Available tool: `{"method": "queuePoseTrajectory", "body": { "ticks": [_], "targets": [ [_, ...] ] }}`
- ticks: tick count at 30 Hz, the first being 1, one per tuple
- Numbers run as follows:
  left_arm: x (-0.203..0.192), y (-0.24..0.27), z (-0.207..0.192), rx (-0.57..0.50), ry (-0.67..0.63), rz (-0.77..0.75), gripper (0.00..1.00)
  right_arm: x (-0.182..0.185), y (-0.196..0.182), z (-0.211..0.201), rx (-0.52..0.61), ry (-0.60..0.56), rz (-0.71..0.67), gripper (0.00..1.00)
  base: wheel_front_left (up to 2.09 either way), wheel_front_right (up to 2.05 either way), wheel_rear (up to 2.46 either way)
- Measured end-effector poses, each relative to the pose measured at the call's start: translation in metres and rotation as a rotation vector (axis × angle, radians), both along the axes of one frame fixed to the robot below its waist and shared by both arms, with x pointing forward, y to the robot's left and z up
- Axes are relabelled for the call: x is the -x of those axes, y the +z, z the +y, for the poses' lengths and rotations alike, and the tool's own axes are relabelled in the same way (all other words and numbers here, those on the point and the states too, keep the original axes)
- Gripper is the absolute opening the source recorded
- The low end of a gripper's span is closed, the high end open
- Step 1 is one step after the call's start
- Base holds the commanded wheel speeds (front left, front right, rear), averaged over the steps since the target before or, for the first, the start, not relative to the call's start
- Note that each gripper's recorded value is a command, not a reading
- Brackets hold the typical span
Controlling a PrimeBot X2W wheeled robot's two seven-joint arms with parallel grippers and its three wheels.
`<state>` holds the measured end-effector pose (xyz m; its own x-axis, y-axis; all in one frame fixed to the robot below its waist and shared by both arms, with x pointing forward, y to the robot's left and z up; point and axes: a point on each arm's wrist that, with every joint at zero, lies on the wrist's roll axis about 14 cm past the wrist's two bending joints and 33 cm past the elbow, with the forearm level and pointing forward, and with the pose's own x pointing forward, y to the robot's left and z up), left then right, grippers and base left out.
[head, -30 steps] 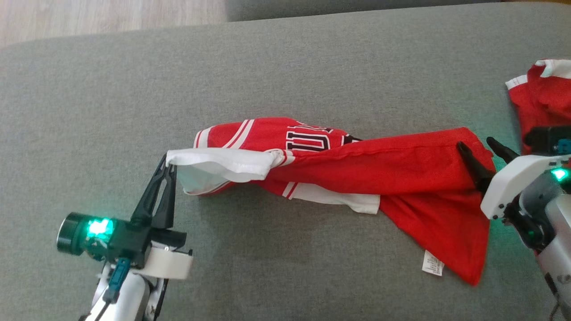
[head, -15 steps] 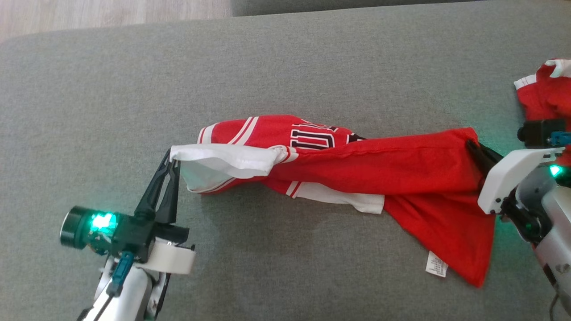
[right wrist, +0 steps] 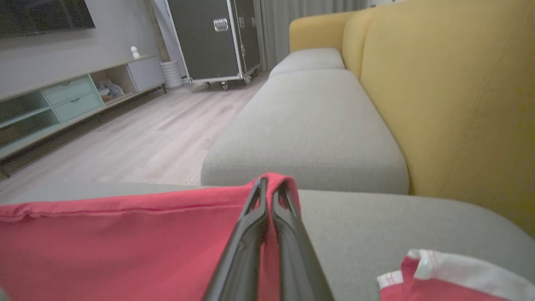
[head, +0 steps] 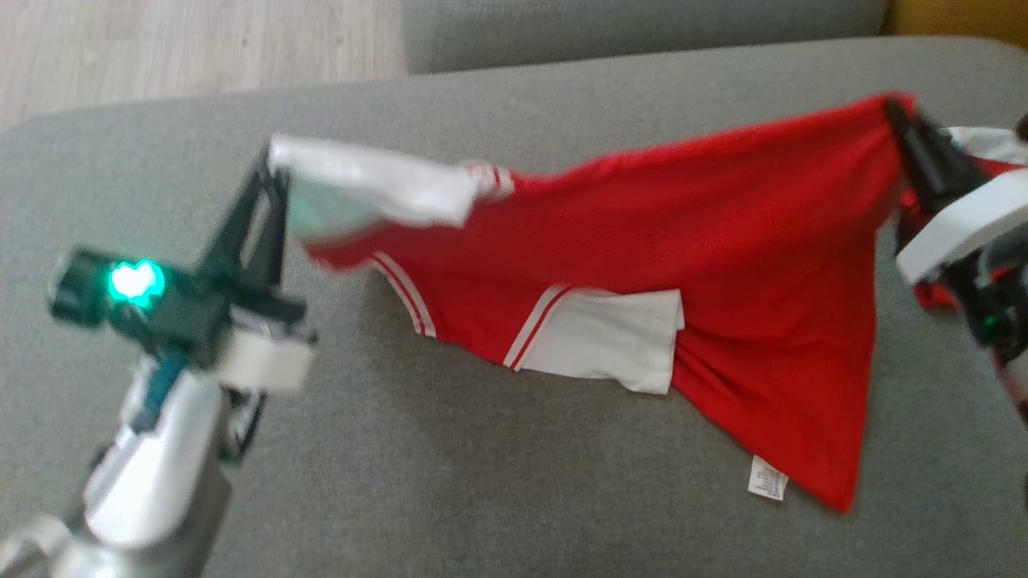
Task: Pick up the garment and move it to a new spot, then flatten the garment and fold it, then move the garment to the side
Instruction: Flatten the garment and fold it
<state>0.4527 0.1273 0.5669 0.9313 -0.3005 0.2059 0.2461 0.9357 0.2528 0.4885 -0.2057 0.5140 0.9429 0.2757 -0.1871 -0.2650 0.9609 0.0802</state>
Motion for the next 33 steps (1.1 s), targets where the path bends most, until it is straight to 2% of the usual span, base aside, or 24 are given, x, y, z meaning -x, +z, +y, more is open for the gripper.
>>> {"method": "queuePoseTrajectory", "body": {
  "ticks": [9,17,23,28,33],
  "targets": [
    [-0.008,0.132,-0.010,0.099,-0.088,-0.272,0.00,0.017,0.120,-0.011,-0.011,0.029,-0.307,0.00,0.00,0.00,0.00],
    [0.017,0.226,-0.017,0.167,-0.159,-0.440,0.00,0.057,0.213,-0.033,0.001,0.020,-0.503,0.00,0.00,0.00,0.00],
    [0.038,0.284,-0.026,0.168,-0.208,-0.564,0.00,0.078,0.279,-0.038,0.001,0.014,-0.665,0.00,0.00,0.00,0.00],
    [0.032,0.302,-0.029,0.161,-0.215,-0.562,0.00,0.070,0.290,-0.035,0.014,0.013,-0.658,0.00,0.00,0.00,0.00],
    [-0.018,0.275,-0.021,0.185,-0.163,-0.376,0.00,0.033,0.266,-0.027,-0.037,-0.003,-0.562,0.00,0.00,0.00,0.00]
  ]
}}
